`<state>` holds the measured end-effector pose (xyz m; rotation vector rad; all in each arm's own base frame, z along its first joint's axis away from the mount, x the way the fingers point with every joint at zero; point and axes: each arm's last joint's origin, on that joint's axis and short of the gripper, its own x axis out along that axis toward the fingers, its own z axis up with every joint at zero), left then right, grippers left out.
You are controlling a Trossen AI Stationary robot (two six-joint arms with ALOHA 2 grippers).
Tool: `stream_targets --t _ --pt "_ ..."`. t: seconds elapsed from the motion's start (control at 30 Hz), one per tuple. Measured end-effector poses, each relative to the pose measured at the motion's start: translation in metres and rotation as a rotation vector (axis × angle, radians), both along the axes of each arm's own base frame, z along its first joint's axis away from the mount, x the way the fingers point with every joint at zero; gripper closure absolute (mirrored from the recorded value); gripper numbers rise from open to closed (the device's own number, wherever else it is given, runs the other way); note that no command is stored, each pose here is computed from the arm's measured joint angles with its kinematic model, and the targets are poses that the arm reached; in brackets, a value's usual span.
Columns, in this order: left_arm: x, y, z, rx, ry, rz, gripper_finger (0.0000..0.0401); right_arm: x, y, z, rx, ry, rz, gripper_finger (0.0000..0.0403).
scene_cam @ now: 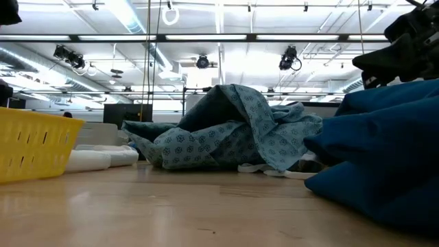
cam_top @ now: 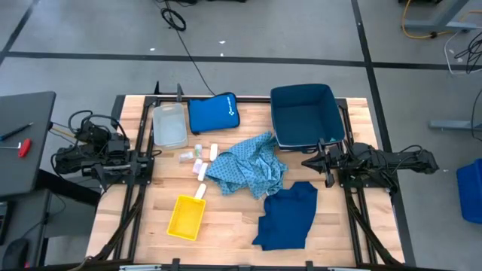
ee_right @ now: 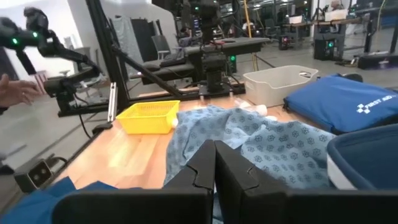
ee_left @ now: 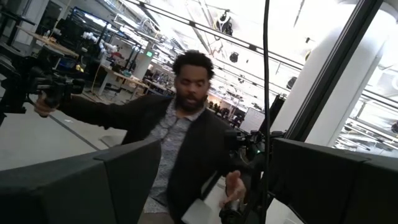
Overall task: Pick & place medical supplies in basket/bin
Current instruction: Put the white bandage into the yellow basket
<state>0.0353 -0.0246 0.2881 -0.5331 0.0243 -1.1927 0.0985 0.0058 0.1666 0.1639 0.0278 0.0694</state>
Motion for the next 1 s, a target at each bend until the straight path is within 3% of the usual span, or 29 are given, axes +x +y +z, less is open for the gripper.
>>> stream_targets --t 0.13,0.33,0.93,1.0 --pt "0.0000 0.0000 0.0000 0.000 0.000 0.000 0.0087 0.0000 -0.0004 0.0012 0.047 -0.009 -0.016 0.0394" --pt "0.0000 0.0000 0.0000 0.000 0.000 0.000 0.0087 0.0001 -0.0022 0.0010 0.006 -0.011 -0.072 0.0394" --pt "0.0012 0.0009 0.0009 -0.030 -0.012 0.051 0.0087 0.0000 -0.0005 0.0014 0.049 -0.011 -0.014 0.0394" --pt "0.0013 0.0009 0.0008 -0.007 -0.063 0.068 0.0087 0.0000 -0.0004 0.0013 0.049 -0.011 -0.014 0.0394"
